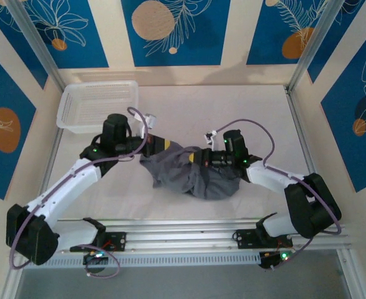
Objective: Fold the inside-out t-shirt
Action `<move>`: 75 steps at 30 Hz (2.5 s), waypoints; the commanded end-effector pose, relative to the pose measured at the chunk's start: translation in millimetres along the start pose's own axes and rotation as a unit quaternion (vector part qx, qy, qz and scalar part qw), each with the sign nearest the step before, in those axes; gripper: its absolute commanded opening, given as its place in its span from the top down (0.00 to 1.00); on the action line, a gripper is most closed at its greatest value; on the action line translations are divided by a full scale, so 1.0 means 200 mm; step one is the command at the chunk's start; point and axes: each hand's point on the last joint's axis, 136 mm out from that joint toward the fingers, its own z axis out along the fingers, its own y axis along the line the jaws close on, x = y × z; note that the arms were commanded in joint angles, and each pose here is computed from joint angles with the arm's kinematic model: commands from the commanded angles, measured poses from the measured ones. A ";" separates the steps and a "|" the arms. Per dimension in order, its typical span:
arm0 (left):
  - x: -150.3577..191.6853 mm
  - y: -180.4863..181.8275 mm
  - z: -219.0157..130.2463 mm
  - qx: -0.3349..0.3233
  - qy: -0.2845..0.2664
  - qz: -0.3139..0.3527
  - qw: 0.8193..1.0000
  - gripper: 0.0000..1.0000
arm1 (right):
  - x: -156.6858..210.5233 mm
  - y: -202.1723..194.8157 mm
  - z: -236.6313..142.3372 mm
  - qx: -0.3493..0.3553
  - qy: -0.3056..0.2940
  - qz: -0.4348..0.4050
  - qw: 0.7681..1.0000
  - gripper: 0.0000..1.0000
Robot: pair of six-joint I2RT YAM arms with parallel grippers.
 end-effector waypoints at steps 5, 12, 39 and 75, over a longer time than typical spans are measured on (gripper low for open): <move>-0.01 0.00 -0.01 -0.002 0.007 -0.008 1.000 1.00 | 0.06 0.03 -0.04 -0.006 0.002 -0.003 1.000 0.96; 0.45 0.16 0.20 -0.031 0.154 0.009 0.987 0.52 | 0.00 0.16 -0.06 -0.027 -0.008 -0.027 0.999 0.96; 0.09 0.04 0.11 0.043 0.033 -0.066 0.996 1.00 | 0.09 -0.26 -0.15 0.058 -0.003 0.097 0.994 0.89; 0.65 0.25 0.17 -0.079 0.222 0.011 0.972 0.48 | -0.08 0.59 -0.21 -0.080 -0.046 -0.189 0.978 1.00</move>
